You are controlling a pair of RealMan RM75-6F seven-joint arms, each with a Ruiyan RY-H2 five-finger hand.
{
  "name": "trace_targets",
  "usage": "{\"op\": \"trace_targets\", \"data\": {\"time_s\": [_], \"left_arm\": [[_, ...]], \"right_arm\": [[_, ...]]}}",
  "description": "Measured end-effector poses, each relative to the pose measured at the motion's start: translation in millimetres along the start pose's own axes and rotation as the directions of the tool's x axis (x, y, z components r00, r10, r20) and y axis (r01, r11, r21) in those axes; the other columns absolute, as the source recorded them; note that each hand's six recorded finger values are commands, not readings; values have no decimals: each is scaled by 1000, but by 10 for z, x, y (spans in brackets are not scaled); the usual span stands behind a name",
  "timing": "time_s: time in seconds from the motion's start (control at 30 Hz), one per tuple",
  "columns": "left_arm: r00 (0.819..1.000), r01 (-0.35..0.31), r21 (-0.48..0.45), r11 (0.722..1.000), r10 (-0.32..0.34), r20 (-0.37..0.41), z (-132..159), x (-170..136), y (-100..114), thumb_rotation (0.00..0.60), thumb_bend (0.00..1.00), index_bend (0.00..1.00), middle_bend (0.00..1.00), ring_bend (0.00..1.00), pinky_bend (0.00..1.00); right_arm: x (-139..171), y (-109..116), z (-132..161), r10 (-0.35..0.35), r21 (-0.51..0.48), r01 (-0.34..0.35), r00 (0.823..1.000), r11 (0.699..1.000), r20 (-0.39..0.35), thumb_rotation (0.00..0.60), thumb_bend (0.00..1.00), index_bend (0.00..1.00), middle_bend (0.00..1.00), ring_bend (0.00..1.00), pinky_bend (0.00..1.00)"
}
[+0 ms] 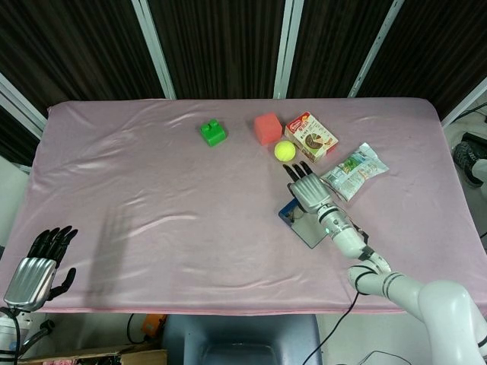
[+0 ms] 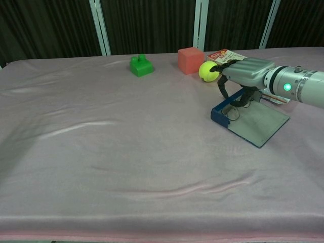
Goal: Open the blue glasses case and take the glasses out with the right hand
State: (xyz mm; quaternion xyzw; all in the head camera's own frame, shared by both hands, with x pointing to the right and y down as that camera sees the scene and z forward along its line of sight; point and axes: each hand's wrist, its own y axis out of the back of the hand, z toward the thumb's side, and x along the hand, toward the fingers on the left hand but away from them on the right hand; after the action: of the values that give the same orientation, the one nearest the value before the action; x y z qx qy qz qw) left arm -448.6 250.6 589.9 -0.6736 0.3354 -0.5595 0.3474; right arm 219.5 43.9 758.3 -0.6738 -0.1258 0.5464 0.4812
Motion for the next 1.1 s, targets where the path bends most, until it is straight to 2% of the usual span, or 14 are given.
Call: {"op": "trace_targets", "data": {"time_s": [0.33,0.6,0.87,1.1], "left_arm": [[1000,7,-5,1000,-7,11,15,-5,-7,600,432,0,44,0,61],[1000,13,-11,1000,-13,18,21,-12,-10,600,432,0,44,0,60],[1000,17,-8,1000,-17,19,28,-21,-17,600,432,0,44,0,60],[1000,14,-10,1000,-14,24,34,-44,-7,600,433,0,45,0,60]], "right_arm": [[27,97,-24,-21,-24,21,1000,999,2,600,469,681,92,7,0],[73,277,-30,-108,-69,109,994,992,14,600,469,681,92,7,0],[178,382,16,-276,-45,277,961,960,27,600,469,679,92,8,0],[214,380,81,-325,-58,325,946,944,18,600,469,674,92,8,0]]}}
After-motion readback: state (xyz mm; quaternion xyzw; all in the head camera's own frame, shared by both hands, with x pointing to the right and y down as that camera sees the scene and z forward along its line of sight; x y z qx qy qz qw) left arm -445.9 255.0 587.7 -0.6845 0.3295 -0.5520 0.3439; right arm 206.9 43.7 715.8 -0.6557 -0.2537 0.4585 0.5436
